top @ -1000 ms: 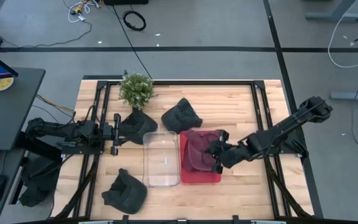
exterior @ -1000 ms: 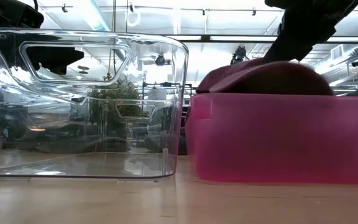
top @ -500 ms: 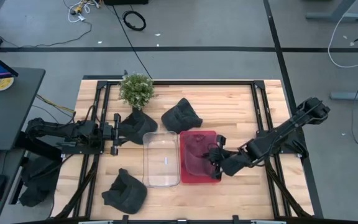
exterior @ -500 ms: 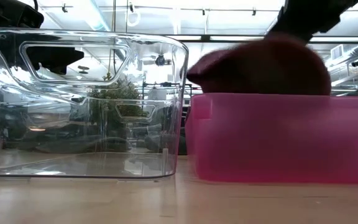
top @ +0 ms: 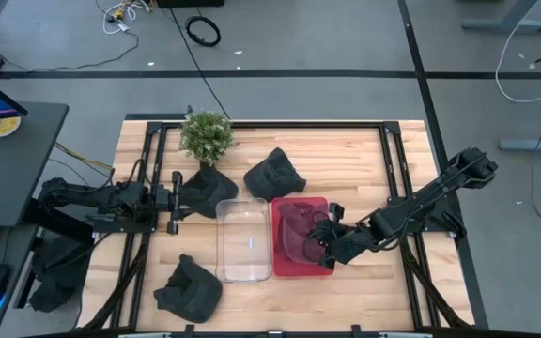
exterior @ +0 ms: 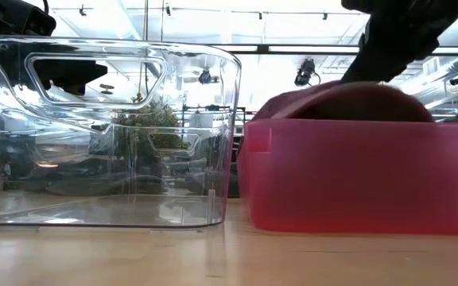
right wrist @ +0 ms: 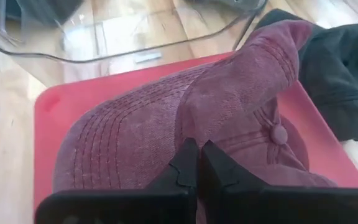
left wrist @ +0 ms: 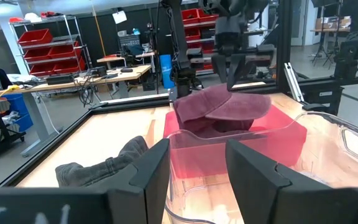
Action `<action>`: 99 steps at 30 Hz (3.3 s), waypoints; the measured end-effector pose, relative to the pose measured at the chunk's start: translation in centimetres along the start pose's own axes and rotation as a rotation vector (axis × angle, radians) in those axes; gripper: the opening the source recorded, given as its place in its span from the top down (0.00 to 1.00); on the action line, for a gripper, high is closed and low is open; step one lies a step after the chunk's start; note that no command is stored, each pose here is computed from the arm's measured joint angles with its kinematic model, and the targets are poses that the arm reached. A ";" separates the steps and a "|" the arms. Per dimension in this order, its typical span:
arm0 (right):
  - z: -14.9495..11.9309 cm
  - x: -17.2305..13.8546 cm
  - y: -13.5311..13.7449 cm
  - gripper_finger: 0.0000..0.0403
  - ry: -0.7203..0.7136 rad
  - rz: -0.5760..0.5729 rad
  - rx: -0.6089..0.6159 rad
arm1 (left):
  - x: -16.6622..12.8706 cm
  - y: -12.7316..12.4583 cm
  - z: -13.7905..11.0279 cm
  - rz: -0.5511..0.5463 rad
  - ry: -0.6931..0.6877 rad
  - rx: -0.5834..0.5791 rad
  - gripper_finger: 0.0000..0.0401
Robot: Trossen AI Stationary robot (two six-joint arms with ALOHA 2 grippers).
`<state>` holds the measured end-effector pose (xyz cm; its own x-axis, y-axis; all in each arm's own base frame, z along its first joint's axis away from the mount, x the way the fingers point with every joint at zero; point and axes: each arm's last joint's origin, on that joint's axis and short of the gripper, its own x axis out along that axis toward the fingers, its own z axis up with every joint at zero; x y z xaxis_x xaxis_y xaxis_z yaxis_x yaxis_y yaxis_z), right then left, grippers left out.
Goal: Pick & Place hat
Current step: Put the red cap into the red bin, then put the top right black cap into the transparent bin
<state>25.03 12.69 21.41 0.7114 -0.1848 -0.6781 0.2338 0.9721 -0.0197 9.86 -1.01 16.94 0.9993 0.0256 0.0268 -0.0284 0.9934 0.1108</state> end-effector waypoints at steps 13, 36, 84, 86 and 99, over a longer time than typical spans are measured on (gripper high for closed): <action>-1.7 6.8 0.0 0.99 0.186 0.039 0.006 | 0.0 0.0 0.0 0.000 0.000 0.000 0.60; -2.8 8.9 0.0 0.95 0.238 0.040 0.015 | 0.0 0.0 0.0 0.001 0.000 0.000 0.60; 3.3 3.4 -1.6 0.72 -0.115 0.173 -0.020 | 0.0 0.0 0.0 0.001 0.000 0.000 0.60; 3.8 3.6 -2.0 0.72 -0.152 0.154 -0.031 | 0.0 0.0 0.0 0.000 0.000 0.000 0.60; 7.1 4.8 -6.3 0.72 -0.344 0.047 -0.043 | 0.0 0.0 0.0 0.001 0.000 0.000 0.60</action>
<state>31.71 4.69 23.52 0.9040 -0.1703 -0.3921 0.1723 0.9846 -0.0305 9.86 -1.00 16.94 0.9993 0.0264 0.0266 -0.0292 0.9934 0.1111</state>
